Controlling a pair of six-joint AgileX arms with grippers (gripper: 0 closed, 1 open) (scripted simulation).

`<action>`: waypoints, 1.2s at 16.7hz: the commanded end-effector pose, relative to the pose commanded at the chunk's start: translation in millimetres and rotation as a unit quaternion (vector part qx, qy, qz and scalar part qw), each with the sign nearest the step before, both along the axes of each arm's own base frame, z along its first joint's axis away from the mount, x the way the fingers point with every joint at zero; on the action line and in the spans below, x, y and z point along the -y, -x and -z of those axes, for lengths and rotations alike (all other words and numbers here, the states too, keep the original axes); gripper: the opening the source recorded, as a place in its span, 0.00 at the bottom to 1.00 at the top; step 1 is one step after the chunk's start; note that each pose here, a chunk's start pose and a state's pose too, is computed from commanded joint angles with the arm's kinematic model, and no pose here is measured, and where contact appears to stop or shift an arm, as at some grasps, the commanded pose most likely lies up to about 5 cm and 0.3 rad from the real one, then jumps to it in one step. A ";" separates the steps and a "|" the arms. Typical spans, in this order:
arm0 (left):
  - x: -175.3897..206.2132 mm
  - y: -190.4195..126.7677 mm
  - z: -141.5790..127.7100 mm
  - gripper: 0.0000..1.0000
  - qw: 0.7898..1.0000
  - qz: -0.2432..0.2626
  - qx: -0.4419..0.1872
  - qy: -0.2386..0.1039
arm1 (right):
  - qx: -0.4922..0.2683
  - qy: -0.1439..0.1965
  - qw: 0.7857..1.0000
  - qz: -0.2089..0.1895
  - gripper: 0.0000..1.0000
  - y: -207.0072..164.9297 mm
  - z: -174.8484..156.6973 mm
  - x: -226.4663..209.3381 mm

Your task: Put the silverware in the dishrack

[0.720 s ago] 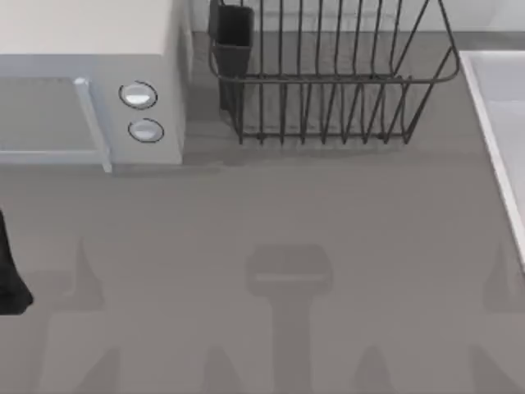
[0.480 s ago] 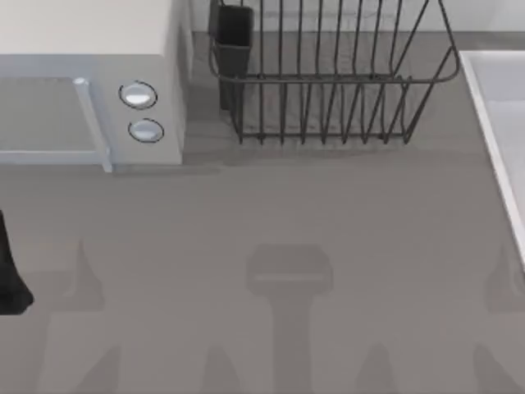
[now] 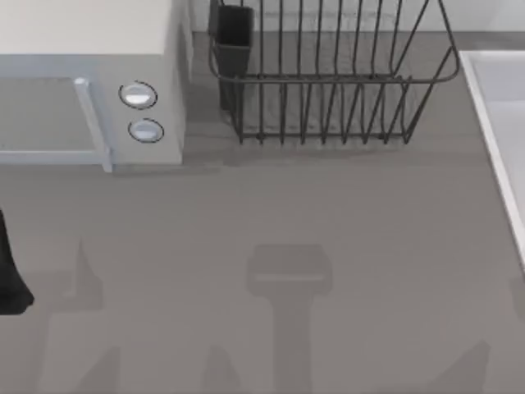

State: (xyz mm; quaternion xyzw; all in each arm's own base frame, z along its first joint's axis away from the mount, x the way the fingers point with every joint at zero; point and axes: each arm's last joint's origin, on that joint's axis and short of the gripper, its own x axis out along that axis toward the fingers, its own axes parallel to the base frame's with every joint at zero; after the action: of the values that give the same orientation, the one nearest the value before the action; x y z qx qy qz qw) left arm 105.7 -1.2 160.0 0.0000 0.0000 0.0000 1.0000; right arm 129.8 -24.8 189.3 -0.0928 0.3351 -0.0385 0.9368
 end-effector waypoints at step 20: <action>0.0 0.0 0.0 1.00 1.000 0.000 0.000 0.000 | -0.415 -0.058 0.907 -0.036 1.00 -57.4 4.0 59.1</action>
State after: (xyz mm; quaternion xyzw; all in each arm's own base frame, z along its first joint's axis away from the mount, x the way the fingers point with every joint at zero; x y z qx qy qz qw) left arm 105.7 -1.2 160.0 0.0000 0.0000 0.0000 1.0000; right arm 187.2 -83.9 185.3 -0.0575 0.6913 0.0568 0.7180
